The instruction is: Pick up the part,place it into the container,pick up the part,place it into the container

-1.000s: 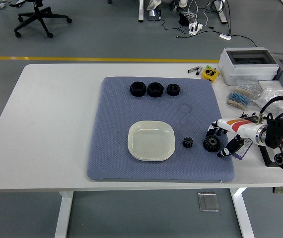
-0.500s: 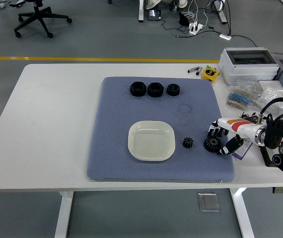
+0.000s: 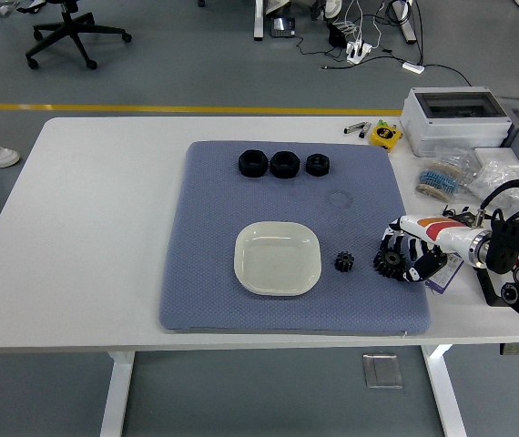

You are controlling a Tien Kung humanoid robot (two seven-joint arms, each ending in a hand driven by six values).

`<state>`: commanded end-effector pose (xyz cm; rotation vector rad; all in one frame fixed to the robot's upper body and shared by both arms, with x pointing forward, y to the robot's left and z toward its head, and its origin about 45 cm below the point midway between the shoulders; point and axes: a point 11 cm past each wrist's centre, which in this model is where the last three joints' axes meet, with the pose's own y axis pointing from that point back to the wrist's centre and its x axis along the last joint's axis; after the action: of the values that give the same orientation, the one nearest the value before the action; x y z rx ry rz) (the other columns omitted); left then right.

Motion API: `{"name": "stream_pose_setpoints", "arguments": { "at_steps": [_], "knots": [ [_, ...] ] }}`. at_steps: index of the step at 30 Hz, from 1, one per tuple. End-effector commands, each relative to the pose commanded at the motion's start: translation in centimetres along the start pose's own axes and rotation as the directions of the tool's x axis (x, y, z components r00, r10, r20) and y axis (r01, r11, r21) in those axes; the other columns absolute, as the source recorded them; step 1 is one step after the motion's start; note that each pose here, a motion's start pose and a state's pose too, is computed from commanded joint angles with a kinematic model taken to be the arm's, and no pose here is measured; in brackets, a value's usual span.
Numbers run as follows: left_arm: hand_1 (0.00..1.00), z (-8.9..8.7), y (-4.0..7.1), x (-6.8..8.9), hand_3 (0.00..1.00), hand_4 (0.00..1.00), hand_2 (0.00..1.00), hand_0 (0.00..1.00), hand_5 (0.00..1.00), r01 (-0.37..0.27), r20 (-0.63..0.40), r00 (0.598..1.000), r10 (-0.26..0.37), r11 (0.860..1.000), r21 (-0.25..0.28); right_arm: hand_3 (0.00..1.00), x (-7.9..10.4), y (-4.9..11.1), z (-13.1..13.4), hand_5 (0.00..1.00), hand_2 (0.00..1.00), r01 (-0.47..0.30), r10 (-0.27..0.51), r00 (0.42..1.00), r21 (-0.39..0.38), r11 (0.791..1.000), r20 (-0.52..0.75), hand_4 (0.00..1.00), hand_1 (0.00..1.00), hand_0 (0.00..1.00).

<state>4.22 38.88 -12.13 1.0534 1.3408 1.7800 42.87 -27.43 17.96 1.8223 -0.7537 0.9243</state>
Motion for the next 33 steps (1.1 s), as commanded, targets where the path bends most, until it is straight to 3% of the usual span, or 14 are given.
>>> {"name": "stream_pose_setpoints", "arguments": {
  "at_steps": [10, 17, 24, 33],
  "knots": [
    [0.92, 0.1, 0.0, 0.2, 0.606, 0.561, 0.9, 0.947, 0.692, -0.004, 0.003, 1.0, 0.004, 1.0, -0.001, 0.38, 1.4, 0.2, -1.7, 0.002, 0.351, -0.033, 0.033, 0.999, 0.046, 0.998, 0.006, 0.478, 0.278, 0.174],
    [0.921, 0.2, 0.0, 0.1, 0.608, 0.561, 0.901, 0.947, 0.691, -0.003, 0.001, 1.0, 0.003, 1.0, -0.003, 0.387, 3.0, -0.1, -4.6, 0.002, 0.353, -0.057, 0.063, 0.997, 0.114, 0.992, -0.047, 0.533, 0.278, 0.183],
    [0.922, 0.4, 0.0, 0.0, 0.608, 0.561, 0.901, 0.947, 0.691, -0.001, -0.001, 1.0, 0.001, 1.0, -0.006, 0.39, 4.6, -0.8, -10.1, 0.002, 0.355, -0.046, 0.083, 0.985, 0.23, 0.972, -0.152, 0.541, 0.282, 0.192],
    [0.921, 0.6, 0.0, -0.1, 0.607, 0.561, 0.9, 0.948, 0.692, 0.0, -0.002, 1.0, 0.0, 1.0, -0.01, 0.393, 4.3, -2.3, -17.9, 0.002, 0.361, 0.019, 0.079, 0.964, 0.36, 0.933, -0.255, 0.551, 0.284, 0.193]
  ]
}}
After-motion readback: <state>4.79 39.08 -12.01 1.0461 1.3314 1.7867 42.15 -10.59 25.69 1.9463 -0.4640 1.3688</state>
